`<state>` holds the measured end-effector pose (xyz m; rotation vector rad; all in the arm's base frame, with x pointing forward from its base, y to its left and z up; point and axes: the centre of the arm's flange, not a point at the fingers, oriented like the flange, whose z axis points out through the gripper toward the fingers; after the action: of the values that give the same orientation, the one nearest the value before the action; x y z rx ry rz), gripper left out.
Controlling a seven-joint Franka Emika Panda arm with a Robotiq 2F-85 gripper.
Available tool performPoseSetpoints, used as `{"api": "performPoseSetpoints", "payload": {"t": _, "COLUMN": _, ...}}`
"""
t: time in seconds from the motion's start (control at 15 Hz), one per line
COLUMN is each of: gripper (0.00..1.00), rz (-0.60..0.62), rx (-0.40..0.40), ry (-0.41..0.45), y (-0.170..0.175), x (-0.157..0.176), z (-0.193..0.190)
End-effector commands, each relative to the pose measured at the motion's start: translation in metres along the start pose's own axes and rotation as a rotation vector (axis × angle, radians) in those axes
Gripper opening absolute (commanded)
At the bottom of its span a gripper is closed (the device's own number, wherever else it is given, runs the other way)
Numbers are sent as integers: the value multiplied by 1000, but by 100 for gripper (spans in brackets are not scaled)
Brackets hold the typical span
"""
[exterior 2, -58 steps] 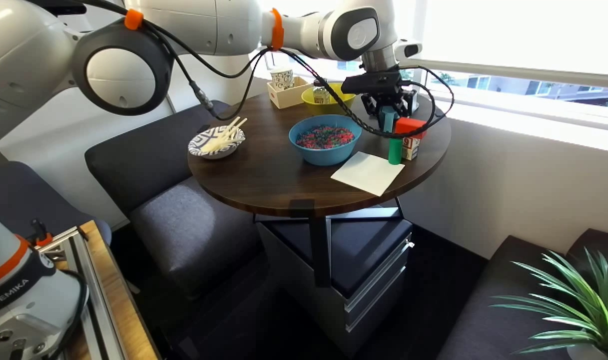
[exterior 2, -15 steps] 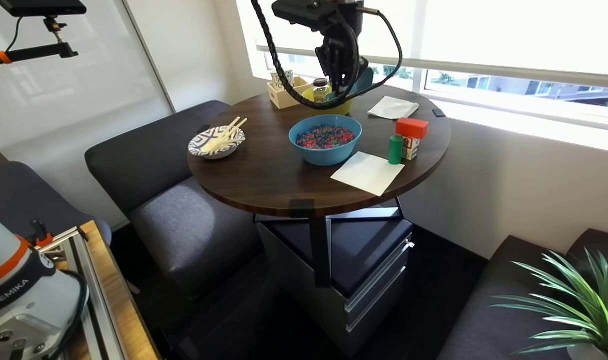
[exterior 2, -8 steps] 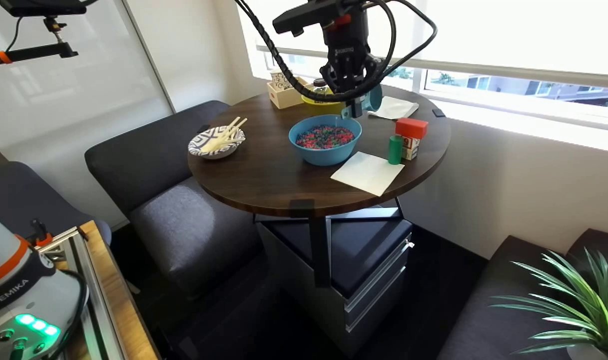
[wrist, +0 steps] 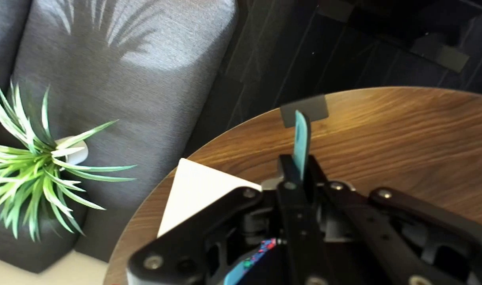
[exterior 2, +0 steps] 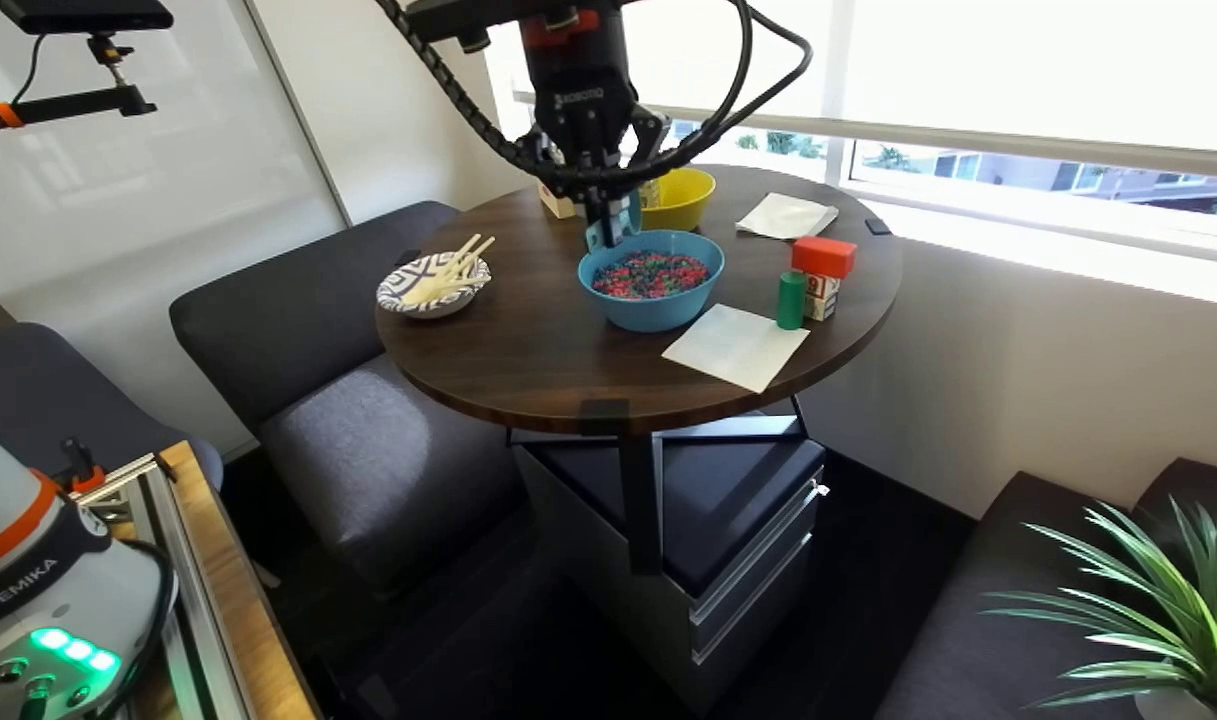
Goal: Put the blue ladle in the blue bowl
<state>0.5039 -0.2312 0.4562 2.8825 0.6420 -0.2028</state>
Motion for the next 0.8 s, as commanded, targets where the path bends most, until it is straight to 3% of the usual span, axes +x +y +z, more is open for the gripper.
{"api": "performPoseSetpoints", "payload": {"t": 0.0, "gripper": 8, "rz": -44, "rx": 3, "ry": 19, "y": -11, "x": -7, "z": -4}}
{"api": "performPoseSetpoints", "payload": {"t": 0.13, "gripper": 8, "rz": -94, "rx": -1, "ry": 45, "y": -28, "x": -18, "z": -9}}
{"api": "performPoseSetpoints", "payload": {"t": 0.2, "gripper": 2, "rz": -102, "rx": -2, "ry": 50, "y": -32, "x": -22, "z": -11}}
{"api": "performPoseSetpoints", "payload": {"t": 0.6, "gripper": 2, "rz": -75, "rx": -342, "ry": 165, "y": -53, "x": 18, "z": -9}}
{"api": "performPoseSetpoints", "payload": {"t": 0.73, "gripper": 2, "rz": -93, "rx": -421, "ry": 102, "y": -52, "x": 33, "z": -1}}
